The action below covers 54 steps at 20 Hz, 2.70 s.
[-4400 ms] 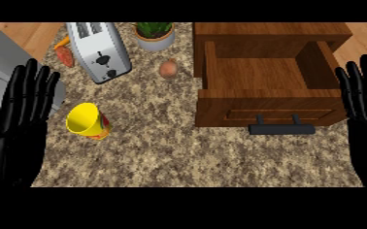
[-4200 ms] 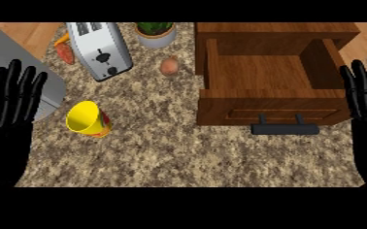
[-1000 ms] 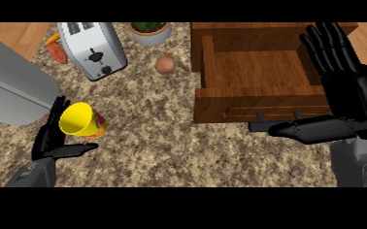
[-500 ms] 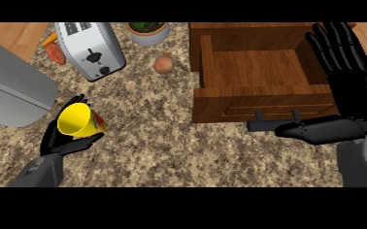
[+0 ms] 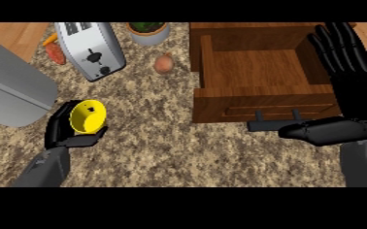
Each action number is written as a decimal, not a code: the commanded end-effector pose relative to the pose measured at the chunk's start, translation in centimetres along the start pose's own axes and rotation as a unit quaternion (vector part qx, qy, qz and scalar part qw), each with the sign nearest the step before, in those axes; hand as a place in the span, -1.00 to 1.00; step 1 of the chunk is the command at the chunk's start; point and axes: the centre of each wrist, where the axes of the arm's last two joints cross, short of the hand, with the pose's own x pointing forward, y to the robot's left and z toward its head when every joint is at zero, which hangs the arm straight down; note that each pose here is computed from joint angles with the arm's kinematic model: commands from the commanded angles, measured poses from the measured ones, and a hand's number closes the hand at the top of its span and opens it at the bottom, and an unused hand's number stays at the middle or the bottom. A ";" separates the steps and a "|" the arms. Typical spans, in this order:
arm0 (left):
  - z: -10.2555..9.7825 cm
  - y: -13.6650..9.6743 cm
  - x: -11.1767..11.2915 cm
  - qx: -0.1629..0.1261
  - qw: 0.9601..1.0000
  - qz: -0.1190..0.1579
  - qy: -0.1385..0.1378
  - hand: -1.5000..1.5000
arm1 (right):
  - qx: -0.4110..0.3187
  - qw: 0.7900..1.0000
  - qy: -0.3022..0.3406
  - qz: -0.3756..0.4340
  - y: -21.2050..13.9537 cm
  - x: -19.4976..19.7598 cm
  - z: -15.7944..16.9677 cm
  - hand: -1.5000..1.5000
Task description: Pick up the cup, place it into the drawer and close the drawer
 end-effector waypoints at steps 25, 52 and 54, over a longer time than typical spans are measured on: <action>-14.5 -21.7 13.8 -0.165 0.967 0.117 -0.154 1.00 | -0.011 0.999 0.027 0.029 -1.2 -1.1 2.2 -1.00; -18.8 -33.5 22.2 -0.205 0.974 -0.091 0.019 1.00 | 0.020 0.999 -0.029 -0.005 0.8 -0.1 -1.4 -1.00; -18.4 -33.0 20.8 -0.227 0.967 -0.115 0.035 1.00 | 0.022 1.000 -0.017 0.002 -0.3 -0.2 -2.1 -1.00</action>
